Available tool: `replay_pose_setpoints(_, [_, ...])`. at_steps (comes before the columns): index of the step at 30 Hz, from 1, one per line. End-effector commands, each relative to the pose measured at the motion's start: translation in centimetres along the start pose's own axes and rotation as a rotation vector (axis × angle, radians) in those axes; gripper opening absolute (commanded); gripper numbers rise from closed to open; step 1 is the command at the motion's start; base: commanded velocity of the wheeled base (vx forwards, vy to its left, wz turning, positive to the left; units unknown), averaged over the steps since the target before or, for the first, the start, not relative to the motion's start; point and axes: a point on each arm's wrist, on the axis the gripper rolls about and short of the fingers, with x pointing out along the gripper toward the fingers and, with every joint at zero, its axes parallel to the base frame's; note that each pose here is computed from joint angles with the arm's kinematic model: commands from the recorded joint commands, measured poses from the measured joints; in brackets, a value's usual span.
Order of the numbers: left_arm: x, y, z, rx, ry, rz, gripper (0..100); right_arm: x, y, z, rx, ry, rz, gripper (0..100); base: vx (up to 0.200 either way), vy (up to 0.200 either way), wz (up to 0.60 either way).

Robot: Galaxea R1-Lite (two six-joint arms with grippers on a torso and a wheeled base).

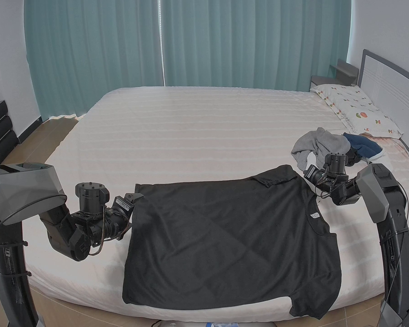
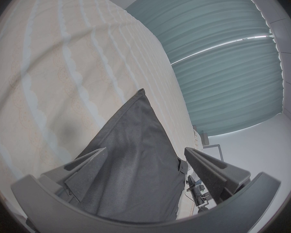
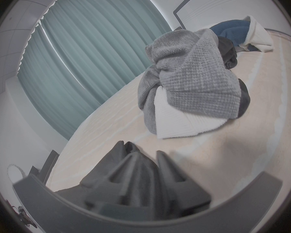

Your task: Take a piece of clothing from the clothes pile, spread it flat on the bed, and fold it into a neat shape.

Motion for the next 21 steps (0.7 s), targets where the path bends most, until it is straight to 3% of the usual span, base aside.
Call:
replay_pose_setpoints(1, [0.0,0.0,0.0,0.0,0.001,0.0,100,-1.1,0.2,0.2,0.006,0.031,-0.008,100,0.0,0.0,0.0])
replay_pose_setpoints(7, [0.0,0.0,0.0,-0.004,0.001,0.0,100,-4.8,1.6,2.1,0.044,0.046,-0.02,100,0.0,0.0,0.0])
replay_pose_setpoints(13, [-0.3,0.1,0.0,-0.013,0.004,0.005,100,-11.4,2.0,0.7,0.076,0.128,0.026,100,0.0,0.0,0.0])
replay_pose_setpoints(21, [-1.8,0.5,-0.4,-0.012,0.022,0.028,100,-20.2,2.6,-2.6,0.165,0.161,0.066,100,-0.2,0.0,0.0])
